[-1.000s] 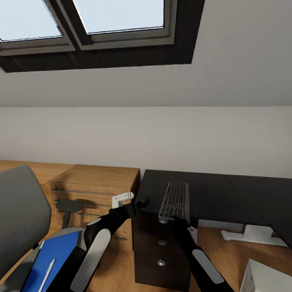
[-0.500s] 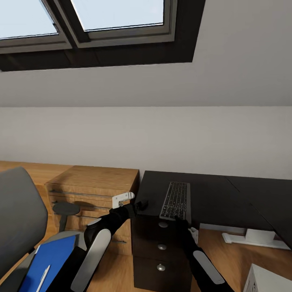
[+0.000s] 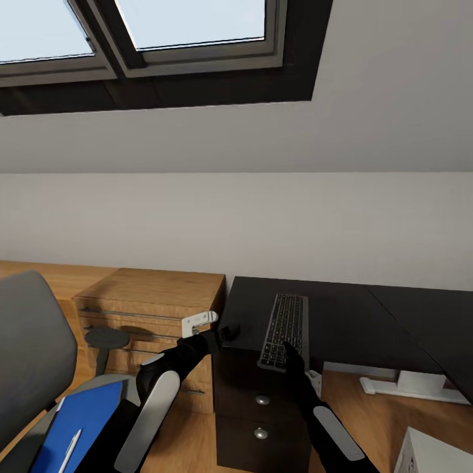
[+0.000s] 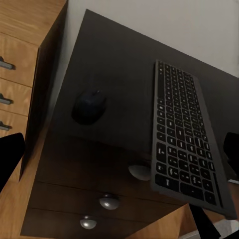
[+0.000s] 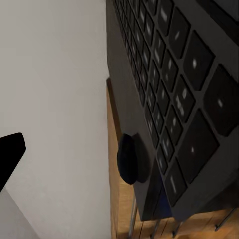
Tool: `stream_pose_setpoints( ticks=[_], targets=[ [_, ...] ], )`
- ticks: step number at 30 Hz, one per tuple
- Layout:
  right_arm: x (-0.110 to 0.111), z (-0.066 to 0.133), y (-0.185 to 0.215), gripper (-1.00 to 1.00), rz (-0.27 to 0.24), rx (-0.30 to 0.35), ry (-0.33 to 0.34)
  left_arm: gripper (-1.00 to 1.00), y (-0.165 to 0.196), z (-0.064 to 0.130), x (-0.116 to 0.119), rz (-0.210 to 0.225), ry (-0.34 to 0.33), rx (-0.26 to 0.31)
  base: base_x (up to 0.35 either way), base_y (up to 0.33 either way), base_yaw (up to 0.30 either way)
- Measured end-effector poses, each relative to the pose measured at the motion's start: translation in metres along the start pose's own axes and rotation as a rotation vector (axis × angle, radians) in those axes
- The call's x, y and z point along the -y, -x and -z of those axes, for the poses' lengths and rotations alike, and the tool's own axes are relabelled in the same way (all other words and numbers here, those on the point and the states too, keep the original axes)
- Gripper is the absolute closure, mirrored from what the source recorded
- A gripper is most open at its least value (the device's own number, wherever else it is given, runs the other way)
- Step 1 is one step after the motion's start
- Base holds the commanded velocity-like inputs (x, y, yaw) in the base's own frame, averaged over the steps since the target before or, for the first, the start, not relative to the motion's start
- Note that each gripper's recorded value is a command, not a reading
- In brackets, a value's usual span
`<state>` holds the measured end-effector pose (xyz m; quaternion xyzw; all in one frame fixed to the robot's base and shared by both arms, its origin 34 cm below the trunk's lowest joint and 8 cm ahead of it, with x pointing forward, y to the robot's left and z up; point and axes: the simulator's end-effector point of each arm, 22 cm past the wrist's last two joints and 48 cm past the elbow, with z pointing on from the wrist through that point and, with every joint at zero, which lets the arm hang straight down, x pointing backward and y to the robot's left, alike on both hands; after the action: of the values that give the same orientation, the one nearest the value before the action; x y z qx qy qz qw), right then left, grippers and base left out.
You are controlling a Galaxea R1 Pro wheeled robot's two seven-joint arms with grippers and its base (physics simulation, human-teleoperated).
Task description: In the bedroom, organize the workspace by keeping the computer under the desk, ensuring the monitor is on the desk, placing the keyboard on the desk next to the monitor, placing the mouse on the desk next to the keyboard, moving the folder from the swivel chair onto the desk next to the mouse, stacking the notebook on top of the folder with the pen on top of the notebook, and positioning the swivel chair next to the desk.
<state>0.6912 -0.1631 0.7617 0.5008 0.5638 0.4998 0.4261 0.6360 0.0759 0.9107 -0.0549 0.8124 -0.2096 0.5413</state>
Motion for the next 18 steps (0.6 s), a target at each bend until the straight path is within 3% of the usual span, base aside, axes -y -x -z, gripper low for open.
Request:
stream_pose_setpoints(
  ticks=[6, 18],
  targets=[
    [0.0, 0.0, 0.0, -1.0, 0.001, 0.0, 0.0, -1.0, 0.0, 0.0, 0.0, 0.0, 0.0, 0.0, -0.037, 0.0, 0.0],
    [0.024, 0.001, 0.003, -1.0, 0.004, 0.006, -0.059, -1.0, 0.001, -0.001, -0.004, -0.004, 0.012, 0.003, -0.318, 0.0, 0.0]
  ],
)
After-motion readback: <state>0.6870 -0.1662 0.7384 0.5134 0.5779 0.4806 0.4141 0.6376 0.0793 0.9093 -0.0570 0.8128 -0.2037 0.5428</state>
